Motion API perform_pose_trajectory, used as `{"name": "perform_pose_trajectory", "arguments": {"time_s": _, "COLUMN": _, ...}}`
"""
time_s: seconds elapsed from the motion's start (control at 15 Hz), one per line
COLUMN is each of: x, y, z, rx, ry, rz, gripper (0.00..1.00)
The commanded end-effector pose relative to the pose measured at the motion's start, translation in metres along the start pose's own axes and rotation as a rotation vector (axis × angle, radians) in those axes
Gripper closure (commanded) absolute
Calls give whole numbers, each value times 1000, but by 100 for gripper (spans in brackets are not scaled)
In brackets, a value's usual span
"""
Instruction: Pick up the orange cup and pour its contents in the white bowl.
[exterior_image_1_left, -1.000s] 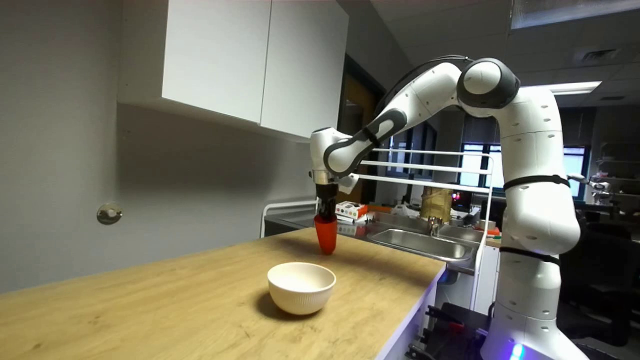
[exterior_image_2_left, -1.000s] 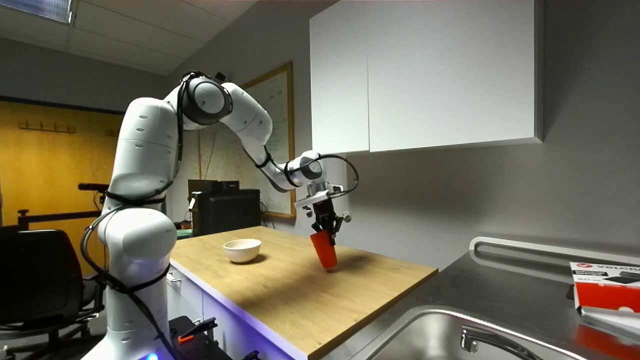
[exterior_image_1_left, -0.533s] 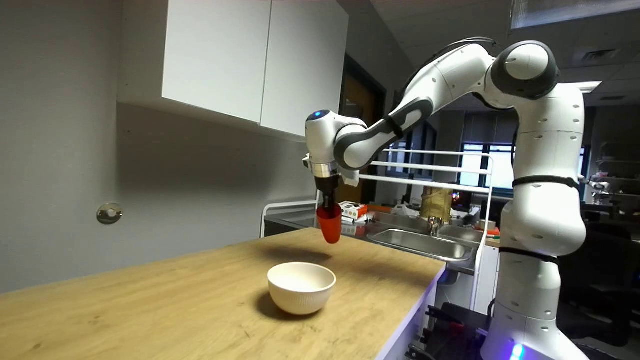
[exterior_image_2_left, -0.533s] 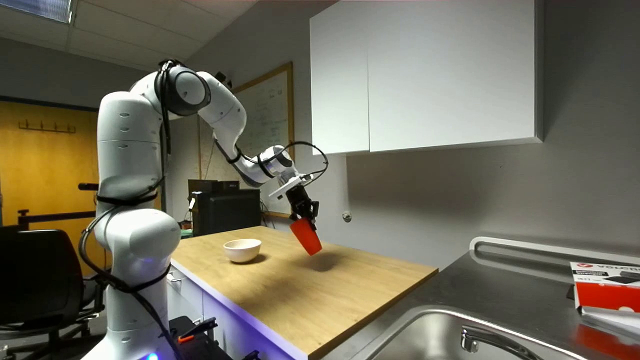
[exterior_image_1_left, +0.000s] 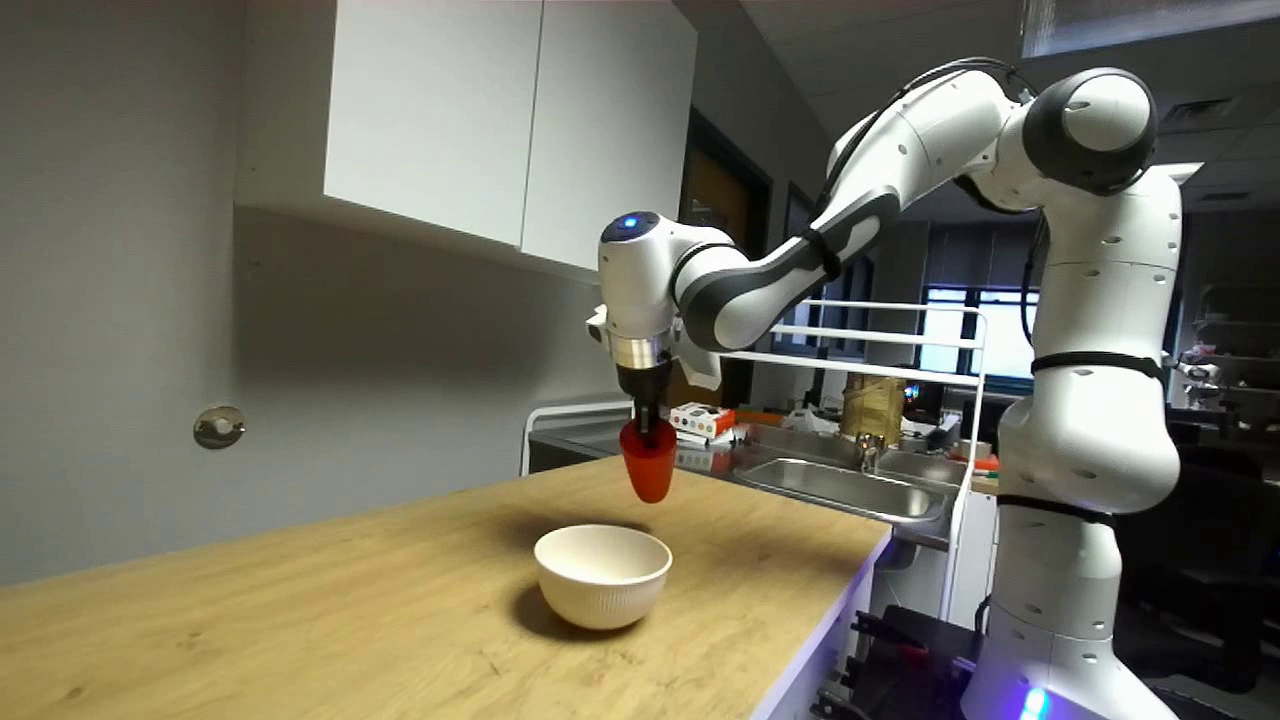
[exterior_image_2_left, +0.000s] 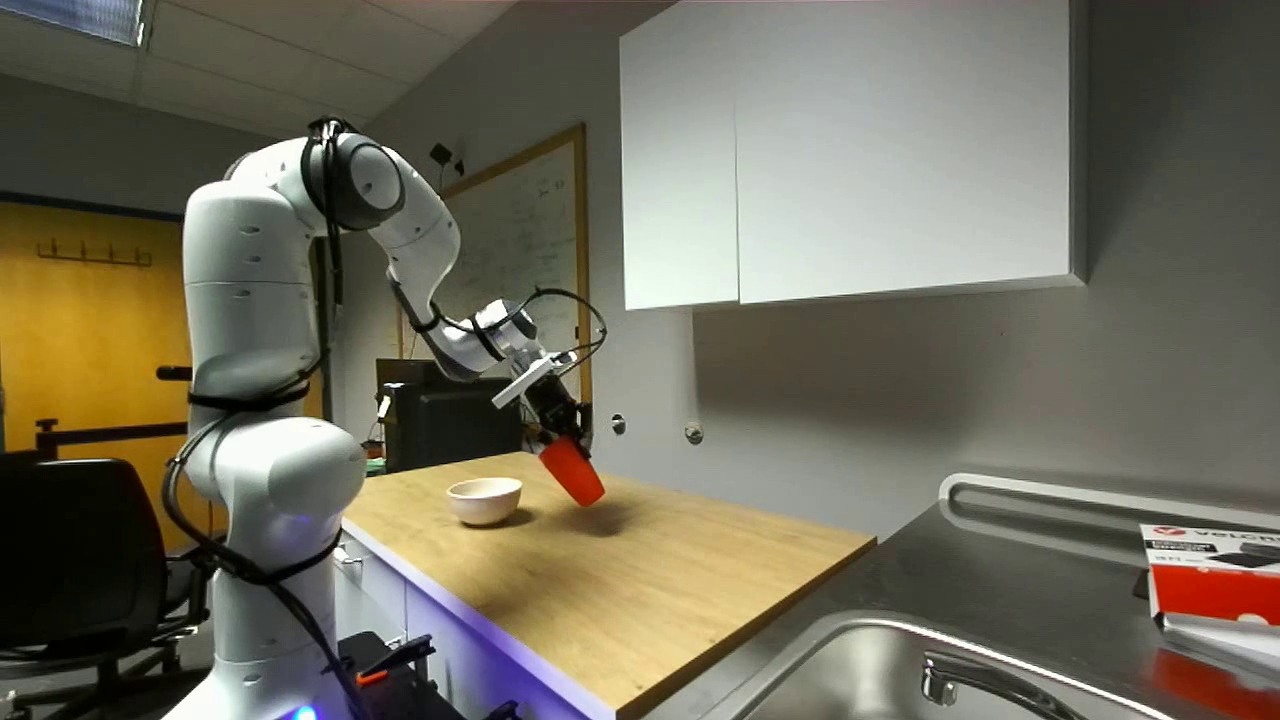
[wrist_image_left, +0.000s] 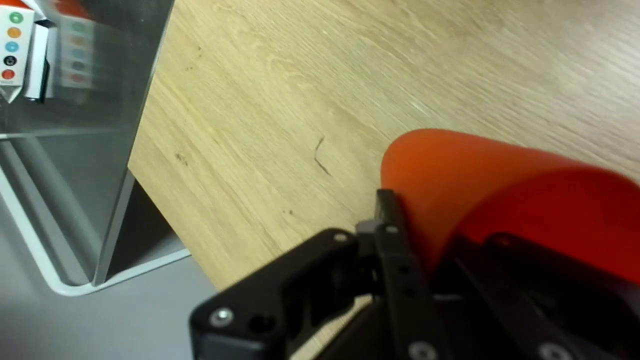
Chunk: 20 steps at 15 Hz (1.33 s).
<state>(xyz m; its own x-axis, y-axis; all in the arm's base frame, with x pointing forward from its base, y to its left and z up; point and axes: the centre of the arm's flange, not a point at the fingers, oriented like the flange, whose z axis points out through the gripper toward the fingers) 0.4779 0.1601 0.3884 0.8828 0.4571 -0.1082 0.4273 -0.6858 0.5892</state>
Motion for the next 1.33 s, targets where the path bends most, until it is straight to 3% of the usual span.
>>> {"name": "perform_pose_trajectory", "arguments": {"time_s": 0.0, "x": 20, "y": -54, "z": -17, "rx": -101, "ry": 16, "rz": -4, "gripper": 98}}
{"name": "perform_pose_trajectory", "arguments": {"time_s": 0.27, "x": 31, "y": -114, "z": -32, "rx": -246, "ry": 56, "rz": -9, "gripper": 98}}
{"name": "perform_pose_trajectory", "arguments": {"time_s": 0.67, "x": 38, "y": -196, "z": -37, "rx": -590, "ry": 136, "rz": -4, "gripper": 98}}
{"name": "perform_pose_trajectory", "arguments": {"time_s": 0.87, "x": 33, "y": -219, "z": -36, "rx": -734, "ry": 158, "rz": 16, "gripper": 98}}
{"name": "perform_pose_trajectory", "arguments": {"time_s": 1.27, "x": 19, "y": -218, "z": -27, "rx": -973, "ry": 185, "rz": 84, "gripper": 98}}
